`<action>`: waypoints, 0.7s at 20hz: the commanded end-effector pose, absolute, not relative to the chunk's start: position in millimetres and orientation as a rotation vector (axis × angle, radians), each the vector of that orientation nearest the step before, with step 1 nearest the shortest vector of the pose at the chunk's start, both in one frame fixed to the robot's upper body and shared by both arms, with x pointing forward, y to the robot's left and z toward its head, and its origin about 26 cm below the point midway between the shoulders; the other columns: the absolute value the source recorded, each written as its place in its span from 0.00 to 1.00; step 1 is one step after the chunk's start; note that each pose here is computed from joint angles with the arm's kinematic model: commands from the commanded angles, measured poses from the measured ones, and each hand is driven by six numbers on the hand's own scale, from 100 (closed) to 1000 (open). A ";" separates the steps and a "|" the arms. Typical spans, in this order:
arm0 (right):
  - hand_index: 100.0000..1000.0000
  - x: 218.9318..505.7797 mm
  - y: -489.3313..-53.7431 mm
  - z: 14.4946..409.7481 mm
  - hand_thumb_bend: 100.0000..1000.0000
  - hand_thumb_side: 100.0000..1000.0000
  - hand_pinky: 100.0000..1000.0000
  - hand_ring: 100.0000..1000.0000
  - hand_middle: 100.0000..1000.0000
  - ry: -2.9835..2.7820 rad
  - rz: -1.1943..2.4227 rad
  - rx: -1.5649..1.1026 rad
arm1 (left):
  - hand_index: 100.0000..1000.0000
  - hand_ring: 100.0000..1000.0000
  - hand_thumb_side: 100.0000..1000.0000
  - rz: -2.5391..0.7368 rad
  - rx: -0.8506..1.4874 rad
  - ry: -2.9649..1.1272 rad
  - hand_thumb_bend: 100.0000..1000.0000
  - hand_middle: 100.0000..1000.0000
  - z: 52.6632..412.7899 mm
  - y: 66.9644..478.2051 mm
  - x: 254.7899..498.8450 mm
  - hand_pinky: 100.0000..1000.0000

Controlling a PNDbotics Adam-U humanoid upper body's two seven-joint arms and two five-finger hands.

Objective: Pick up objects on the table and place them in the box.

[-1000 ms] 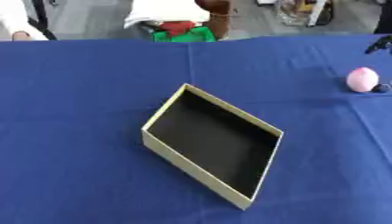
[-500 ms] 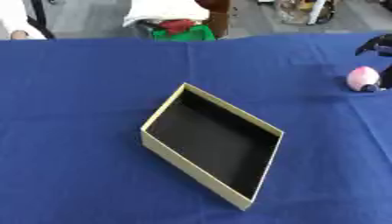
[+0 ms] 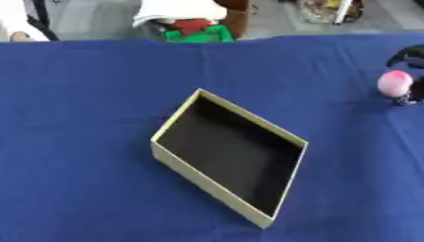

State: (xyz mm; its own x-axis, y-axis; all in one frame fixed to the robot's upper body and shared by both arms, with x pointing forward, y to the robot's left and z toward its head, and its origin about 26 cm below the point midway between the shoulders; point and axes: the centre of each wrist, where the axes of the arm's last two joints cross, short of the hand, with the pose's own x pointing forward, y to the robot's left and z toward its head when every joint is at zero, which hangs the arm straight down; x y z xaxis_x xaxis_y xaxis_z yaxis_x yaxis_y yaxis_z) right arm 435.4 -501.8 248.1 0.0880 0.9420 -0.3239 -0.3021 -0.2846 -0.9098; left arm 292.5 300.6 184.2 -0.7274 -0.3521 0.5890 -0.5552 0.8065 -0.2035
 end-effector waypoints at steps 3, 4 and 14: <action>0.91 432.0 -508.3 266.6 0.43 0.21 0.98 0.91 0.88 -0.726 1.397 -1.329 | 0.65 0.59 0.93 0.492 0.666 -2.478 0.49 0.67 191.3 301.1 290.5 0.71; 0.91 432.4 -507.9 267.0 0.41 0.22 0.98 0.91 0.87 -0.729 1.390 -1.331 | 0.65 0.59 0.93 0.492 0.666 -2.478 0.49 0.67 191.3 301.0 290.6 0.71; 0.74 435.9 -504.0 269.0 0.18 0.26 0.84 0.77 0.59 -0.746 1.351 -1.304 | 0.65 0.59 0.94 0.480 0.663 -2.476 0.49 0.67 190.5 300.5 290.5 0.71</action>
